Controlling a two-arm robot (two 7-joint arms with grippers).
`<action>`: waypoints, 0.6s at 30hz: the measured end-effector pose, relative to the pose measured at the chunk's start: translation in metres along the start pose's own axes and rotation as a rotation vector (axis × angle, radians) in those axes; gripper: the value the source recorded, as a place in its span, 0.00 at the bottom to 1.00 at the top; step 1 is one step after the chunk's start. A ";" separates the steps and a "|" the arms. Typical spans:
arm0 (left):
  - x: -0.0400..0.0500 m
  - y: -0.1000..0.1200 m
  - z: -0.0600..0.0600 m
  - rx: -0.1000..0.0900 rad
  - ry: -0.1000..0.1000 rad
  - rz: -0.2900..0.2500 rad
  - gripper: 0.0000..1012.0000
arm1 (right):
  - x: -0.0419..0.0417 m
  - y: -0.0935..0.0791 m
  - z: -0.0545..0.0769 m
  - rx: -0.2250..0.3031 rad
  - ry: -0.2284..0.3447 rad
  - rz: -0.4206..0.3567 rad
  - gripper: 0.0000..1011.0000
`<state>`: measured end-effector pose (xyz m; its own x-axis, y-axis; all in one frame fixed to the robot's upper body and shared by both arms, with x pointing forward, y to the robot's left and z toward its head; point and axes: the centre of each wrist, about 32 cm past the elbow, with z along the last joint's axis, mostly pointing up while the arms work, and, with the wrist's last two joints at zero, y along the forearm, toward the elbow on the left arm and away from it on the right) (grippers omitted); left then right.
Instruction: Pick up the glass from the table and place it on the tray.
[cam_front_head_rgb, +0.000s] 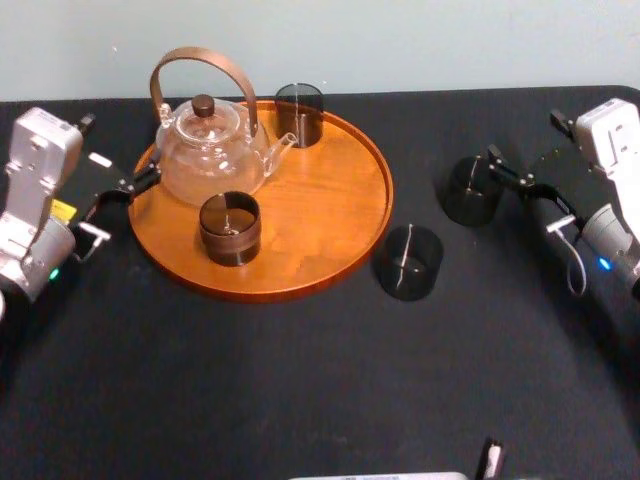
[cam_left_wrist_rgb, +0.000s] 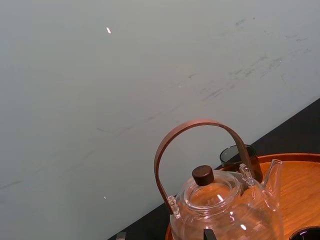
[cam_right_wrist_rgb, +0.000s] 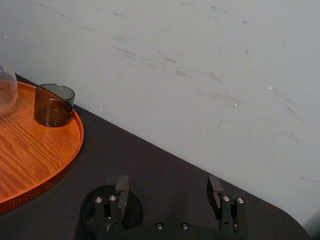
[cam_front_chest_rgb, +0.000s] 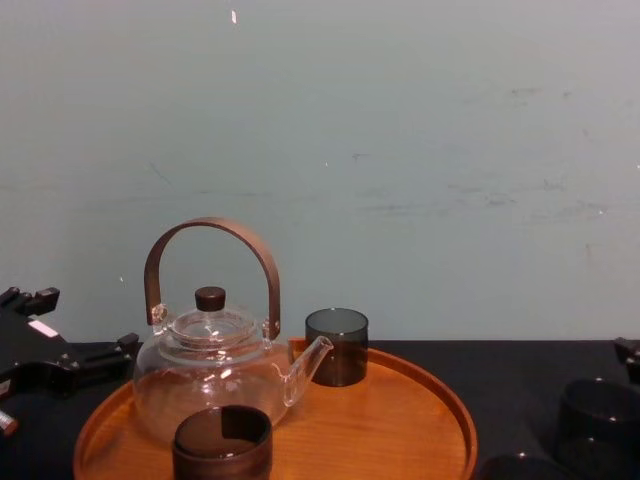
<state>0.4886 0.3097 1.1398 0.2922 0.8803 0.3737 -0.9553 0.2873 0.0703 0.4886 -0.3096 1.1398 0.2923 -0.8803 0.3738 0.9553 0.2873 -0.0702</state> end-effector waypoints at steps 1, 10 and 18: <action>0.0000 0.000 0.000 0.000 0.000 0.000 0.99 | 0.0000 0.000 0.000 0.000 0.000 0.000 0.99; 0.0000 0.000 0.000 0.000 0.000 0.000 0.99 | 0.0000 0.000 0.000 0.000 0.000 0.000 0.99; 0.0000 0.000 0.000 0.000 0.000 0.000 0.99 | 0.0000 0.000 0.000 0.000 0.000 0.000 0.99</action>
<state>0.4886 0.3097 1.1398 0.2922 0.8803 0.3737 -0.9553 0.2873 0.0703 0.4886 -0.3097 1.1398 0.2923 -0.8803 0.3737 0.9553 0.2873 -0.0703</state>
